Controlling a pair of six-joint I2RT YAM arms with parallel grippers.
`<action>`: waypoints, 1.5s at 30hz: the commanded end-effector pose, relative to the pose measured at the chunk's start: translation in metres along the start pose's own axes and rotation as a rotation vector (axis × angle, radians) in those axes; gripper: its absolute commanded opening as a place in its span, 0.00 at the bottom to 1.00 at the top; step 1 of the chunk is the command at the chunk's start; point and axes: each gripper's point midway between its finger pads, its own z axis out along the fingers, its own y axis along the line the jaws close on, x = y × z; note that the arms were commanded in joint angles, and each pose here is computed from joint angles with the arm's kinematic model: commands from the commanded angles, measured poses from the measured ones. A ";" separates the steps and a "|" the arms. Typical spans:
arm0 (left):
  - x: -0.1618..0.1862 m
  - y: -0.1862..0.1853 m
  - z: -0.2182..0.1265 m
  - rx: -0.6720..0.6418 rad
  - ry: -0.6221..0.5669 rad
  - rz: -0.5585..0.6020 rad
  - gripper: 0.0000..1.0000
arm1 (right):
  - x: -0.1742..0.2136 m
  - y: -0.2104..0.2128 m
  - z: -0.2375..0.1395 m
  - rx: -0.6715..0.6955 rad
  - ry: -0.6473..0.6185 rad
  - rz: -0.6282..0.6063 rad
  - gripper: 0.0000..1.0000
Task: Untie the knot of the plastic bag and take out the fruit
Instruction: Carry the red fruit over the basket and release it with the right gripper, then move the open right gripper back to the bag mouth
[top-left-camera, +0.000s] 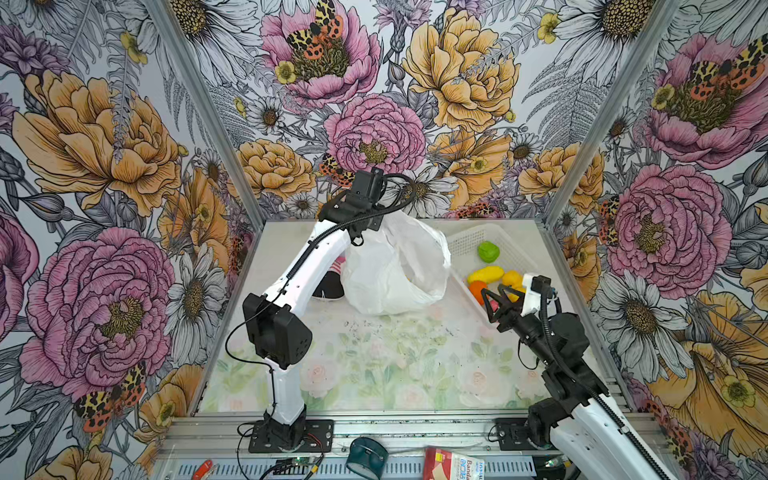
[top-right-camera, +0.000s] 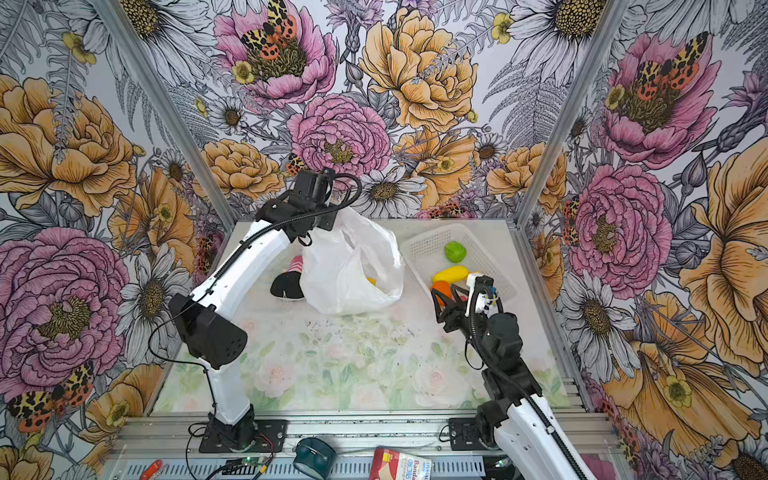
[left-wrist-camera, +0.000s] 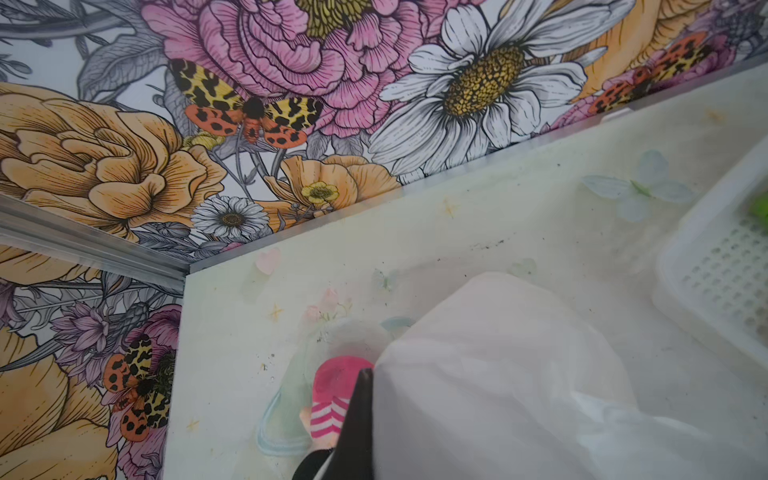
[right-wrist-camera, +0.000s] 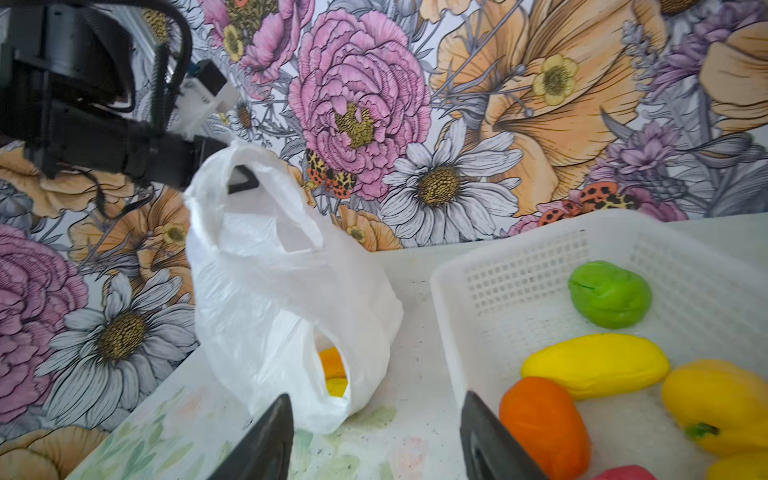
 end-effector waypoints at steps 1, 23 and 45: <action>-0.026 -0.003 -0.025 0.028 -0.052 -0.010 0.00 | 0.003 0.045 0.003 -0.213 0.027 -0.090 0.62; 0.142 -0.148 -0.096 0.469 0.261 0.146 0.00 | 0.085 0.142 0.020 -0.615 0.201 -0.372 0.56; 0.176 -0.120 -0.047 0.311 0.356 0.202 0.00 | 0.129 0.071 0.122 -0.174 0.164 -0.360 0.34</action>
